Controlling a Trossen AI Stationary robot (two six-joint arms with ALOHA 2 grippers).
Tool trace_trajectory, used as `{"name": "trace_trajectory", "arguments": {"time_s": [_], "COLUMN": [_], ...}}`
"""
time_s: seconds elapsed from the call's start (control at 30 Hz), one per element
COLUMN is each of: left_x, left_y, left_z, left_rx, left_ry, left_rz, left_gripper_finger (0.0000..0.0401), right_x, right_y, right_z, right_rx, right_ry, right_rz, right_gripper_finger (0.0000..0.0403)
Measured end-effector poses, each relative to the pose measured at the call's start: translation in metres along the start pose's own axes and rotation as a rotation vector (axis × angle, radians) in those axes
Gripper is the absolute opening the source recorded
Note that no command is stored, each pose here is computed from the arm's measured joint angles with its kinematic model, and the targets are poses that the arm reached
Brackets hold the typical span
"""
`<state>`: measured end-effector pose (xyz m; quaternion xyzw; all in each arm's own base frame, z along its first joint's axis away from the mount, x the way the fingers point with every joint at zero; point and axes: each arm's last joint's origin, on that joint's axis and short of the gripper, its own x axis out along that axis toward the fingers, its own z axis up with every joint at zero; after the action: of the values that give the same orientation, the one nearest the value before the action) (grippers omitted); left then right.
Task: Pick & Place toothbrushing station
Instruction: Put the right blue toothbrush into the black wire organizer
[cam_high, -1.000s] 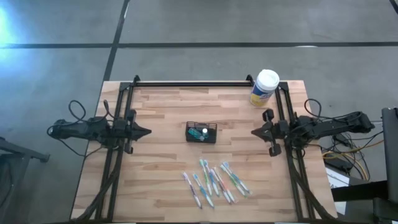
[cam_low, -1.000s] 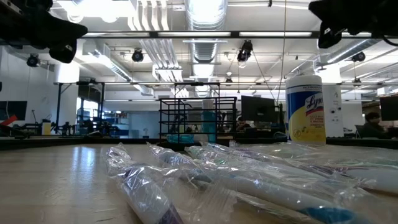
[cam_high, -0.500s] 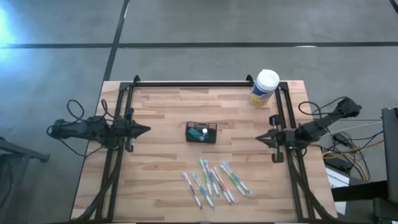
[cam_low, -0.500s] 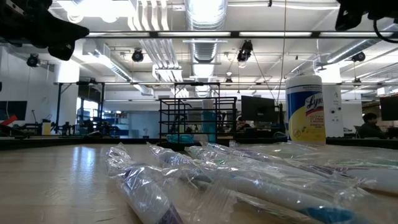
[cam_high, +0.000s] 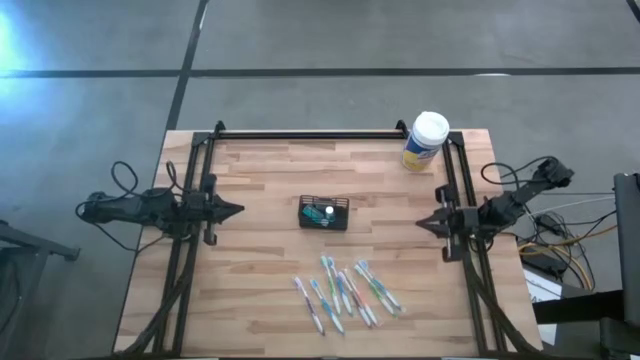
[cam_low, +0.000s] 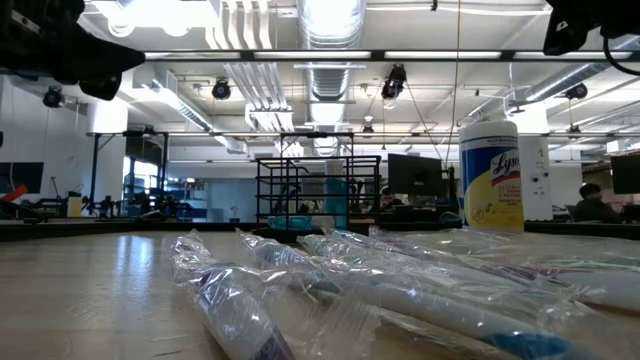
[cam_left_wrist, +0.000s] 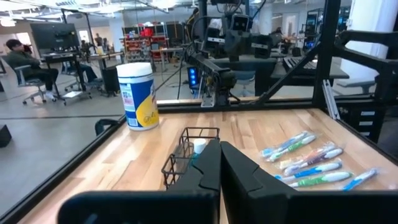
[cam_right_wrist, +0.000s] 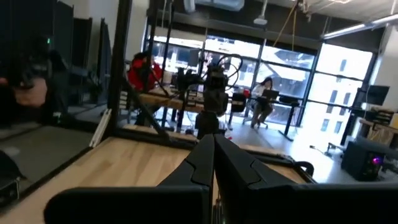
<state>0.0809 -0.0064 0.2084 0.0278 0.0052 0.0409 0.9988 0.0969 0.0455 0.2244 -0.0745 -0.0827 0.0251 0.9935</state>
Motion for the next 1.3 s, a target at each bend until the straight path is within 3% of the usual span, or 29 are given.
{"name": "trace_trajectory", "arguments": {"time_s": [0.17, 0.37, 0.5, 0.63, 0.67, 0.77, 0.8, 1.0, 1.3], "left_x": [0.000, 0.000, 0.000, 0.000, 0.000, 0.000, 0.000, 0.000, 0.000], "left_y": [0.000, -0.001, -0.001, -0.001, -0.001, -0.001, 0.000, 0.000, -0.001], "left_z": [0.000, -0.001, -0.001, -0.001, -0.002, -0.002, -0.002, -0.002, -0.001], "left_rx": [-0.002, -0.001, -0.002, 0.001, 0.003, 0.004, 0.004, -0.003, 0.030], "left_ry": [0.004, 0.008, 0.008, 0.014, 0.015, 0.016, 0.017, 0.020, 0.009], "left_rz": [-0.004, -0.030, -0.030, -0.030, -0.030, -0.019, -0.015, -0.014, -0.014], "left_gripper_finger": [0.0004, 0.0006, 0.0008, 0.0008, 0.0008, 0.0009, 0.0009, 0.0009, 0.0009], "right_x": [0.003, 0.003, 0.002, 0.002, 0.002, -0.001, -0.002, -0.002, 0.000], "right_y": [0.001, 0.003, -0.002, 0.003, 0.003, -0.003, -0.003, 0.000, 0.005], "right_z": [-0.005, -0.008, -0.008, -0.009, -0.011, -0.019, -0.021, -0.020, -0.033], "right_rx": [-0.039, -0.004, 0.002, -0.004, -0.009, 0.021, 0.027, 0.128, 0.068], "right_ry": [0.045, 0.054, 0.065, 0.050, 0.075, 0.165, 0.167, 0.095, 0.159], "right_rz": [-0.022, 0.009, -0.113, 0.049, 0.031, -0.172, -0.183, -0.040, -0.020], "right_gripper_finger": [0.0008, 0.0008, 0.0008, 0.0008, 0.0008, 0.0008, 0.0008, 0.0008, 0.0008]}}
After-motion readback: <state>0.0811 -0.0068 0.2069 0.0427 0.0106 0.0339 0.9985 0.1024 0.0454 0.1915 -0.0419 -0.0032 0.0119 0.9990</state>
